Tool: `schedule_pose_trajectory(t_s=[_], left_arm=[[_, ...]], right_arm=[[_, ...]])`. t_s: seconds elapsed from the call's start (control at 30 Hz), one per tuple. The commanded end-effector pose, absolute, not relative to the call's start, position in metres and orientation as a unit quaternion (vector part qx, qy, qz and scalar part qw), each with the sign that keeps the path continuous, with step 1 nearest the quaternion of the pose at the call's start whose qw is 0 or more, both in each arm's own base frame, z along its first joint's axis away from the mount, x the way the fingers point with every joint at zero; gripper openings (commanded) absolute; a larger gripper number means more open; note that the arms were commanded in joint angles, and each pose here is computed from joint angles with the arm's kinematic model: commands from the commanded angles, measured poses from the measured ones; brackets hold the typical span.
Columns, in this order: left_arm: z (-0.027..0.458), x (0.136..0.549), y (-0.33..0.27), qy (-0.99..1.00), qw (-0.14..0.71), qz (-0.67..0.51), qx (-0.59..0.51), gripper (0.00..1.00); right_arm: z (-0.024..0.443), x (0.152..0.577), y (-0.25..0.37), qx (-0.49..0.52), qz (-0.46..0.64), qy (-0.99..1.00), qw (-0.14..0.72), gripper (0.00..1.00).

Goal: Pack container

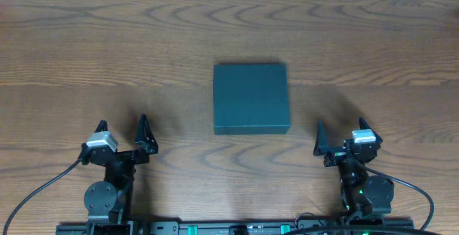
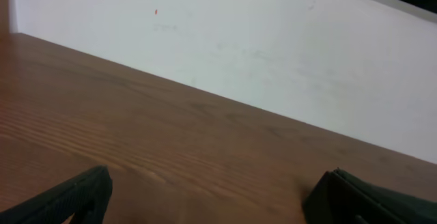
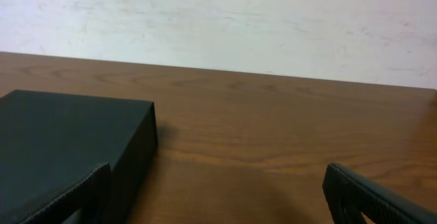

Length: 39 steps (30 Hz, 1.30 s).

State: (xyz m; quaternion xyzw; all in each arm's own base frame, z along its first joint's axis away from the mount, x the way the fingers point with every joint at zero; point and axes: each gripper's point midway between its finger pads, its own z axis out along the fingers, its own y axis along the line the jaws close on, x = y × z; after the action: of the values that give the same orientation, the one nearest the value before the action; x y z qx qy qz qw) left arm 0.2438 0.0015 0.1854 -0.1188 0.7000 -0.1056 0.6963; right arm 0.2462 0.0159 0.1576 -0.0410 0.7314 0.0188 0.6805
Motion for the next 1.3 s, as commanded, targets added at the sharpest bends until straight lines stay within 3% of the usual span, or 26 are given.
schedule_pose_trajectory(t_s=[0.0, 0.53, 0.83, 1.27], left_arm=[[0.187, 0.244, 0.003, 0.694, 0.699, -0.114, -0.13, 0.99], [0.175, 0.247, 0.003, 0.692, 0.696, -0.128, -0.144, 0.99], [0.173, 0.247, 0.003, 0.708, 0.704, -0.033, -0.05, 0.98], [0.165, 0.247, 0.003, 0.719, 0.693, -0.027, -0.045, 0.99]], right_arm=[[0.157, 0.246, 0.013, -0.031, 0.018, 0.732, 0.68, 0.99], [0.157, 0.246, 0.013, -0.031, 0.018, 0.732, 0.68, 0.99], [0.157, 0.246, 0.013, -0.031, 0.018, 0.732, 0.68, 0.99], [0.157, 0.246, 0.013, -0.031, 0.018, 0.732, 0.68, 0.99]])
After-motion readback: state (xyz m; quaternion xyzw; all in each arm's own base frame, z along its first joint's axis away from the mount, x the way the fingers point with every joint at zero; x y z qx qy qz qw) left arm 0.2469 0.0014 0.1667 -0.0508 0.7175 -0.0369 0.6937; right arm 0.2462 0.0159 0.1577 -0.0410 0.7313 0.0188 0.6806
